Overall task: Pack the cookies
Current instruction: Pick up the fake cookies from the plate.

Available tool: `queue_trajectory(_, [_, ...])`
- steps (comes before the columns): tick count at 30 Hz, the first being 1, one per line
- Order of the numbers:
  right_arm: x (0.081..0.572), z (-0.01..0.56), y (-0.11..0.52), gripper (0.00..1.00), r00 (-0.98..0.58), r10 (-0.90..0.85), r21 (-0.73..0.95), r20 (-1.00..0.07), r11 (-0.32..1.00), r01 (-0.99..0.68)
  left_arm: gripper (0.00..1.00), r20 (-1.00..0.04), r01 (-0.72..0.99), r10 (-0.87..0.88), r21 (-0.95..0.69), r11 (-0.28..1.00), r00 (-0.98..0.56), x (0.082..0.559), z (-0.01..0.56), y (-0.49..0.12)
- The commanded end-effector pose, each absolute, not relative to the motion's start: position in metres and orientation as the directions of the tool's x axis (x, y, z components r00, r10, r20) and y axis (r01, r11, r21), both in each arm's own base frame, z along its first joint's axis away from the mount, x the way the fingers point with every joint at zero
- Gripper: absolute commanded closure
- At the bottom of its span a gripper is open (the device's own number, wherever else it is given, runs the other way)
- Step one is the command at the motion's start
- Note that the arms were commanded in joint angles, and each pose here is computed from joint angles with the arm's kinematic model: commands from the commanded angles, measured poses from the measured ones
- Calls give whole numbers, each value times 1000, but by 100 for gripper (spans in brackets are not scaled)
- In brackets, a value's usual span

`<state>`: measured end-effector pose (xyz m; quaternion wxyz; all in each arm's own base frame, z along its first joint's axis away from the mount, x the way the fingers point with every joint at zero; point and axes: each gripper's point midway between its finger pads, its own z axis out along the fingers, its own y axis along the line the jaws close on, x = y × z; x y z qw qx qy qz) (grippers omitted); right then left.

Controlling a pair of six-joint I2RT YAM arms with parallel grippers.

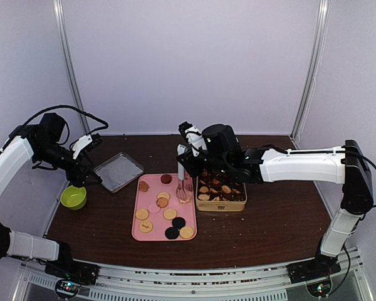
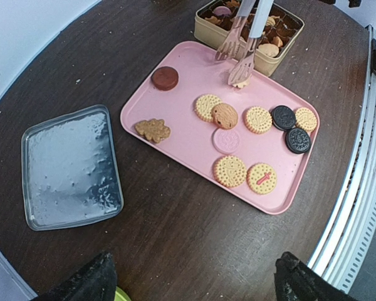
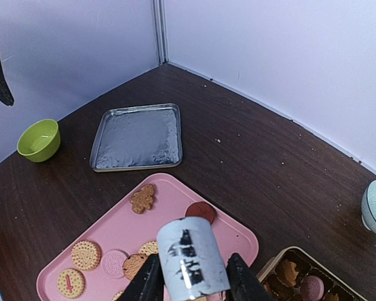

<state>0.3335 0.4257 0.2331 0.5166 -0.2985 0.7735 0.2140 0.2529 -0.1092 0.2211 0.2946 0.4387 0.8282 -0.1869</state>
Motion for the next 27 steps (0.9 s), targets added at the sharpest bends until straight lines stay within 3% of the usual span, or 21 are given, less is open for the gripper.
queue_trajectory(1, [328, 231, 428, 66, -305, -226, 52, -925, 721, -691, 10, -666, 842, 618, -31, 538, -419, 255, 227, -109])
queue_trajectory(10, [325, 225, 426, 69, -328, -222, 72, -918, 722, -688, 10, -666, 843, 618, -32, 537, -419, 255, 227, -108])
queue_trajectory(27, [323, 256, 424, 99, -306, -135, 121, -942, 716, -688, 10, -667, 846, 619, -31, 533, -415, 254, 226, -109])
